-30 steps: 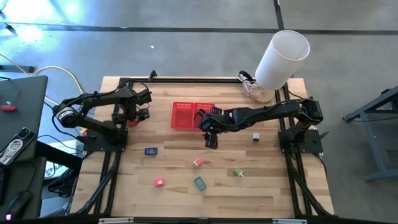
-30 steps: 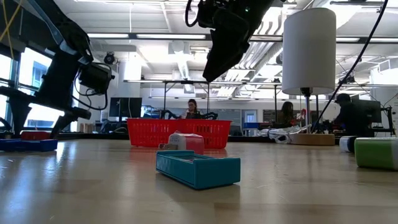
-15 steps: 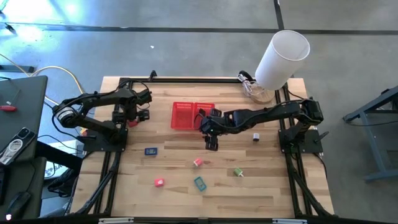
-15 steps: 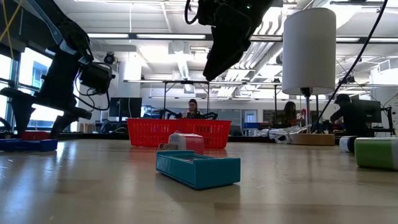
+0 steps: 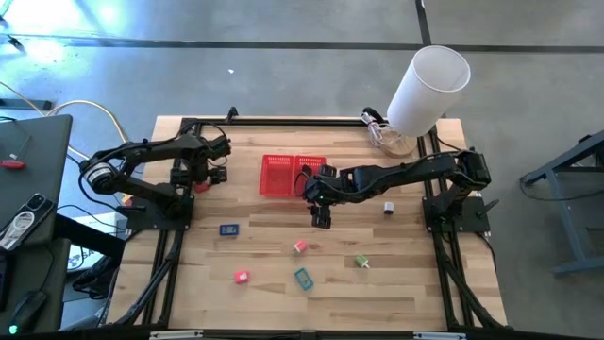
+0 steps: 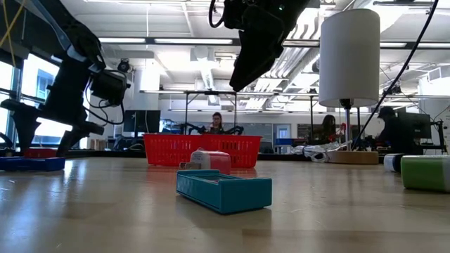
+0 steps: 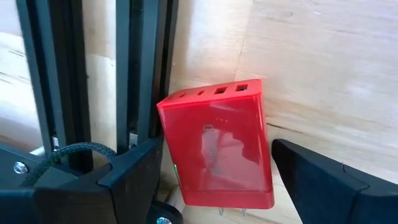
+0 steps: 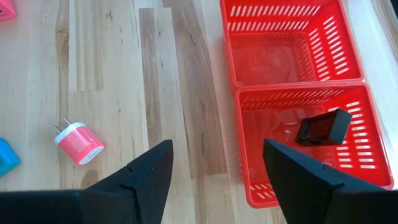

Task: Pick & Place Office items
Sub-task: Put the red charger adapter into the left red bin

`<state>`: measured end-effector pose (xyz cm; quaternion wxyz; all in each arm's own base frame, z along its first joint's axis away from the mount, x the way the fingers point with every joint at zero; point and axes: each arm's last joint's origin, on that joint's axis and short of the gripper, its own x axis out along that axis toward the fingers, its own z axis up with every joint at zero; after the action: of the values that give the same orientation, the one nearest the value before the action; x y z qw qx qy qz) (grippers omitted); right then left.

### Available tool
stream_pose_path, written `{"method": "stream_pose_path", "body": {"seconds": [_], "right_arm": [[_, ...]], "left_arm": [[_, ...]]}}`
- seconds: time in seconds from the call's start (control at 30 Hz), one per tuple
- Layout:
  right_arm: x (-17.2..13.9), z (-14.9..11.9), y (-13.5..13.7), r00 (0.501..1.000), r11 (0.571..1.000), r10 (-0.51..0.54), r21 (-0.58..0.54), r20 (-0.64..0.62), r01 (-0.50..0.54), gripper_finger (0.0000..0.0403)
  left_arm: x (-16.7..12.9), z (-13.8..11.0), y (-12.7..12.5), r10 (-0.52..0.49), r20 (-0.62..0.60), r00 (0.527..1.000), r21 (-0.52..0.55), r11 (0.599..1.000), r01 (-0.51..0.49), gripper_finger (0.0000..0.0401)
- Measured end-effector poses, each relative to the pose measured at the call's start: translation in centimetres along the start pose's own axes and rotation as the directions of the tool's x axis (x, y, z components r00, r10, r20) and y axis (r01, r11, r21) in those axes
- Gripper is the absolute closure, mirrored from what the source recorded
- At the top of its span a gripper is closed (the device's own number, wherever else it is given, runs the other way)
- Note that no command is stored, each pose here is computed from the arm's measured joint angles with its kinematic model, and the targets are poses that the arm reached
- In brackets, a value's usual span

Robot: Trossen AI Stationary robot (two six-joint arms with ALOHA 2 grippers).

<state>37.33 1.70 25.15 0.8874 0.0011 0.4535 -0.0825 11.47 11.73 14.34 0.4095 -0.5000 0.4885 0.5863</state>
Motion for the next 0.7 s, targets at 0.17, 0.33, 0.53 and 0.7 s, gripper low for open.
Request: {"method": "stream_pose_path", "body": {"seconds": [0.17, 0.33, 0.53, 0.7], "right_arm": [[0.0, 0.0, 0.0, 1.0, 1.0, 0.0, 0.0, 0.0, 0.0, 0.0165], [0.0, 0.0, 0.0, 1.0, 1.0, 0.0, 0.0, 0.0, 0.0, 0.0165], [0.0, 0.0, 0.0, 1.0, 1.0, 0.0, 0.0, 0.0, 0.0, 0.0165], [0.0, 0.0, 0.0, 1.0, 1.0, 0.0, 0.0, 0.0, 0.0, 0.0165]], "left_arm": [[0.03, 0.1, -0.33, -0.05, -0.011, 0.999, 0.013, 0.999, 0.05, 0.0091], [0.03, 0.36, -0.37, -0.072, -0.015, 0.997, 0.065, 0.995, 0.073, 0.0091], [-0.01, 0.54, -0.64, -0.1, 0.005, 0.995, 0.207, 0.973, 0.097, 0.0094], [-0.06, 0.69, -0.86, -0.122, 0.019, 0.992, 0.359, 0.927, 0.107, 0.0094]]}}
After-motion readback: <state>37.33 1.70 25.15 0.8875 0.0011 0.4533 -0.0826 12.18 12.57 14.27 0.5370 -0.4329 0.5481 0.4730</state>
